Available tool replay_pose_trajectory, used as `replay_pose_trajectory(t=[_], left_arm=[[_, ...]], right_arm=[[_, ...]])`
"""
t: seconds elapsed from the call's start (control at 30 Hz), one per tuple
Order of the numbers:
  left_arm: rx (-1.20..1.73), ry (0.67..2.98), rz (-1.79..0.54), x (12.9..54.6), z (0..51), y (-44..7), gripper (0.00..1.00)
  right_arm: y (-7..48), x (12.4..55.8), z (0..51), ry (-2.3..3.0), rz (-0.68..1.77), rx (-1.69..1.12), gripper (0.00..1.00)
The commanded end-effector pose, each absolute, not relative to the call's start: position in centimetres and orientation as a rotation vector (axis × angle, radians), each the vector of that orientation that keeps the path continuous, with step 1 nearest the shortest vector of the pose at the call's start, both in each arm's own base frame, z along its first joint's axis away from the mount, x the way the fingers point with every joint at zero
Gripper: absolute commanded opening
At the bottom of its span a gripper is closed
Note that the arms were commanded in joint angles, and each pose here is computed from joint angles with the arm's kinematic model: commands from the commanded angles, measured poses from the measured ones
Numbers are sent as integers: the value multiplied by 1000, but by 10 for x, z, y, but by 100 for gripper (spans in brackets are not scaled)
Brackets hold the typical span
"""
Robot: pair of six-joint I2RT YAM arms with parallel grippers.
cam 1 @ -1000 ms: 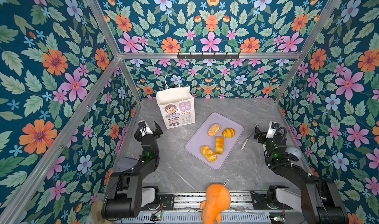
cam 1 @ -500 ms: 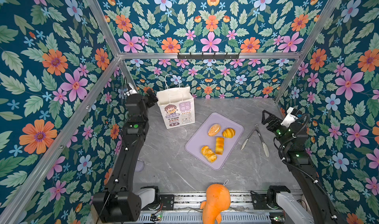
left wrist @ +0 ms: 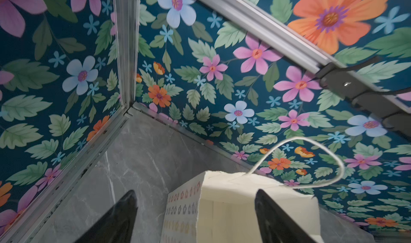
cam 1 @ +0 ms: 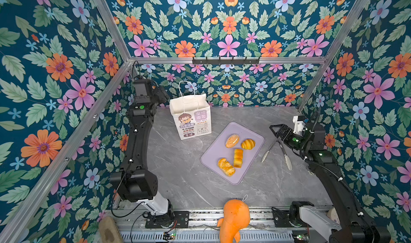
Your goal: Place the fake bread into the paper bag
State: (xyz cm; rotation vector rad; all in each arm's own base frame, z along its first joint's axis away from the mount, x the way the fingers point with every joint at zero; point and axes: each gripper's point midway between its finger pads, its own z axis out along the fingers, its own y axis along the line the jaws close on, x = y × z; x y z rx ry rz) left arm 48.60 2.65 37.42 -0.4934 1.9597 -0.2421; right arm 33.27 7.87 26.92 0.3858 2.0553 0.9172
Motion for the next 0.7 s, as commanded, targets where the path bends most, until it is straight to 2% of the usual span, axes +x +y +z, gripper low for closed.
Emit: replay_pose_trajectory(t=[0.0,0.23,0.57,0.67], left_arm=[[-459,2054,-343,487,352,13,78],[-449,2182,-412,509,307,1,62],[-415,2297,-328,515,272,-11,24],[-418,2323,-302,510,267,-13,17]], right_arm=[[85,325,258,2125,938,360,98],[96,327,249,2154,1014,322,97],[100,329,237,2190,1049,320,95],[101,330,234,2203,1062,324,95]])
